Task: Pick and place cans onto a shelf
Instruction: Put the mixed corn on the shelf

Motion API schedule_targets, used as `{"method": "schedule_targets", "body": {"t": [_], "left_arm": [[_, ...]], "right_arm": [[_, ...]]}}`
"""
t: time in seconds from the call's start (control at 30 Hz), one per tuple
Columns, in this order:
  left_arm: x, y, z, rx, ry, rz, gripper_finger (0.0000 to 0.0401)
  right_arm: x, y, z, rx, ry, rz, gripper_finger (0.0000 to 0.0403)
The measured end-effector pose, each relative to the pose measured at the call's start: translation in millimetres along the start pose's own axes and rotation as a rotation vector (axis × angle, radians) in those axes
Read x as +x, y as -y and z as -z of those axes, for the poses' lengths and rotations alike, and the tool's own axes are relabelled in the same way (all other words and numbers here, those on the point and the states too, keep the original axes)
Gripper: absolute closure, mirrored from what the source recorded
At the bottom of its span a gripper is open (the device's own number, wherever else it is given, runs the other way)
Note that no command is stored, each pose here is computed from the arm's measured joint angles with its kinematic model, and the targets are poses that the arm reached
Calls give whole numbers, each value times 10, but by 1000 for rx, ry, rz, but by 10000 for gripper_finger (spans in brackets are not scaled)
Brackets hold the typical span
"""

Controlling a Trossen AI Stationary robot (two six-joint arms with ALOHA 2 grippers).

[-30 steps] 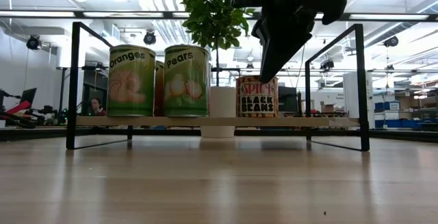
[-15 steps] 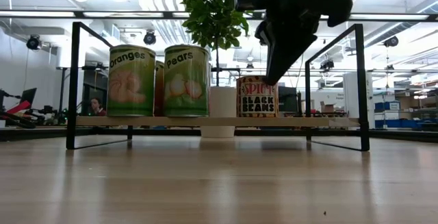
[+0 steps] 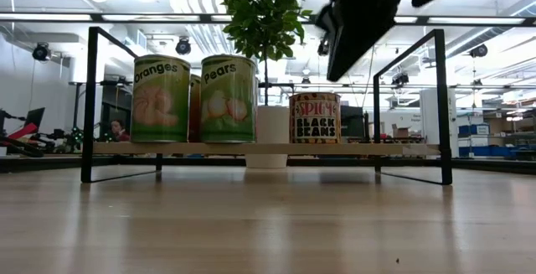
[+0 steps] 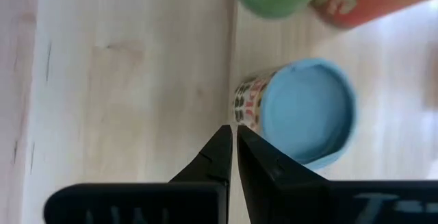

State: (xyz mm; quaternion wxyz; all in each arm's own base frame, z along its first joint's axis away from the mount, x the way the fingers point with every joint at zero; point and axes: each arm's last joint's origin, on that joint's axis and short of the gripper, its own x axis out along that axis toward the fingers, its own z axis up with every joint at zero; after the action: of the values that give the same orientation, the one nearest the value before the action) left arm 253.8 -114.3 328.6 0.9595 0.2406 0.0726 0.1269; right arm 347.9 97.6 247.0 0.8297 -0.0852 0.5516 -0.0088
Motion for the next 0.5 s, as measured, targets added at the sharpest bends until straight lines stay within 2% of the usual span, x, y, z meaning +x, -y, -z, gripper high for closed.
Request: {"method": "schedule_targets", "body": {"t": [0.27,0.5], "left_arm": [[0,1,-1,-24,1,0,324],[0,-1,-4,-98,3,-1,324]], "right_arm": [[-272,-131,123,-56,160,54,390],[-444,-106,377,-74,419,42,390]]}}
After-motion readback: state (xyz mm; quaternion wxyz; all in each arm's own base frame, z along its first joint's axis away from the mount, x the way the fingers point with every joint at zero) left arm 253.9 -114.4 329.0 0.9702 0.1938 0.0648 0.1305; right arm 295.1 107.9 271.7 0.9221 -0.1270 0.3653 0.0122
